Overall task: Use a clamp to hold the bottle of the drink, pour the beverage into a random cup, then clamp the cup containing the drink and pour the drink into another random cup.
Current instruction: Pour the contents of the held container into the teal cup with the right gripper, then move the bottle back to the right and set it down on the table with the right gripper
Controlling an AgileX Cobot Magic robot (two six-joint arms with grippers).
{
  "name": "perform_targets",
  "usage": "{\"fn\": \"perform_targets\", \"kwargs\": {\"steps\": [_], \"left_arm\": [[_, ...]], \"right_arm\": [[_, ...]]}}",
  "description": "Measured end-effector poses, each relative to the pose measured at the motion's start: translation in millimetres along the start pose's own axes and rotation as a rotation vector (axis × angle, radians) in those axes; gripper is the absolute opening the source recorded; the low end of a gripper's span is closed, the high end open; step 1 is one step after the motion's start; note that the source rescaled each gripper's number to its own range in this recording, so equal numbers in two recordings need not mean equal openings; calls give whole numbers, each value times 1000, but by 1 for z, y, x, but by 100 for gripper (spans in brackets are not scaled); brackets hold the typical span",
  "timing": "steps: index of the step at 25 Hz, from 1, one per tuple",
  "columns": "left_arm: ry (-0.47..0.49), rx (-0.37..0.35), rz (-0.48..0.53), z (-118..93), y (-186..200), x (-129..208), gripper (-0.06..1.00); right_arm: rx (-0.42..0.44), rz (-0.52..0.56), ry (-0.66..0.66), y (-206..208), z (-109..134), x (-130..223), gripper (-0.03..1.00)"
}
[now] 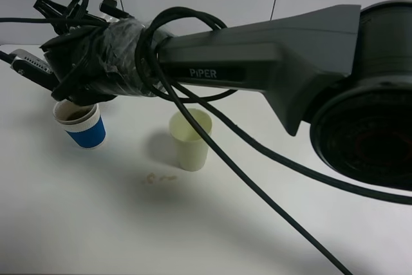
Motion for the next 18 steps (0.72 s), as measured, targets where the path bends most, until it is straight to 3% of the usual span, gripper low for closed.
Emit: {"fn": "perform_targets", "kwargs": {"steps": [8, 18], "left_arm": [[0, 0, 0, 0, 0, 0, 93], [0, 0, 0, 0, 0, 0, 93]], "right_arm": [[-126, 40, -267, -14, 29, 24, 0], [-213, 144, -806, -25, 46, 84, 0]]}}
Point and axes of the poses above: a point on each arm's last joint axis where the gripper is mounted, y pointing back along that axis away from the gripper, z along the wrist's bending axis when the last joint is at zero, x = y × z, the point moved 10 cm from there along -y, pointing out along that axis toward the gripper, and after that the axes turned 11 degrees about -y, right-handed, at the moved point
